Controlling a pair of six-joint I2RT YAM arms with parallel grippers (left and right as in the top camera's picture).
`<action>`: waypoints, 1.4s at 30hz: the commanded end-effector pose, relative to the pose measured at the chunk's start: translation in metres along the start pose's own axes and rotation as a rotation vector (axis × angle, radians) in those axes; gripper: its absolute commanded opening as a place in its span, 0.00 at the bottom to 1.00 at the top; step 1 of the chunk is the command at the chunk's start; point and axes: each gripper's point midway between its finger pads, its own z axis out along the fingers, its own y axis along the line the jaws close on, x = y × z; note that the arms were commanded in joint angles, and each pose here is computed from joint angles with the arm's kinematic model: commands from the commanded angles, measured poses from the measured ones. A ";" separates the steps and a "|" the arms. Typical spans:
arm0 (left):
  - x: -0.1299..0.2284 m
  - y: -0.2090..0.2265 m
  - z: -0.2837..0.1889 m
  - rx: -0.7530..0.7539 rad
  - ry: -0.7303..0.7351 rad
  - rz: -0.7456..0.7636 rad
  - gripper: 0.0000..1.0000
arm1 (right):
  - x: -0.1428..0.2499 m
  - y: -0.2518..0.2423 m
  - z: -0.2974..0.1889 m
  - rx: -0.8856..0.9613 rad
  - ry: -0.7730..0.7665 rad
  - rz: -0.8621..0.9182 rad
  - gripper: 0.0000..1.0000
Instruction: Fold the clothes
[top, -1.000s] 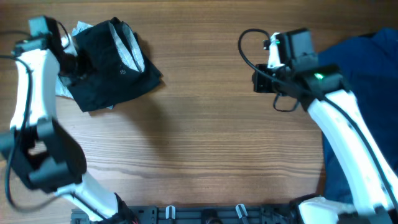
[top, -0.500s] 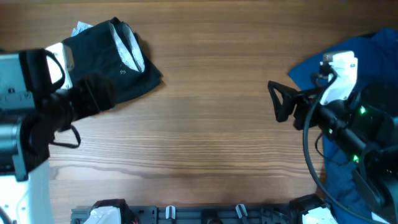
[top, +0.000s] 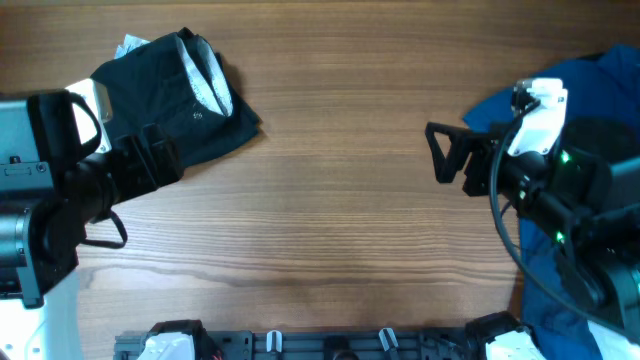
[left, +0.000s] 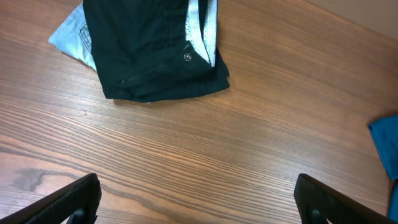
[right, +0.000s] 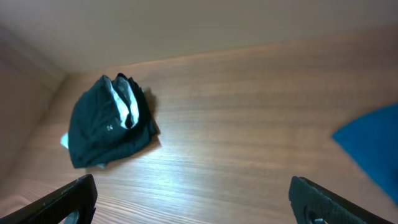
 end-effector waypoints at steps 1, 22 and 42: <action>0.001 0.002 -0.001 -0.015 -0.006 -0.010 1.00 | 0.007 -0.006 0.011 0.034 0.051 0.100 0.99; 0.001 0.002 -0.001 -0.015 -0.006 -0.010 1.00 | 0.065 -0.036 0.002 -0.017 -0.363 -0.376 0.99; 0.001 0.002 -0.001 -0.015 -0.006 -0.010 1.00 | 0.161 -0.083 0.061 -0.059 -0.495 -0.287 1.00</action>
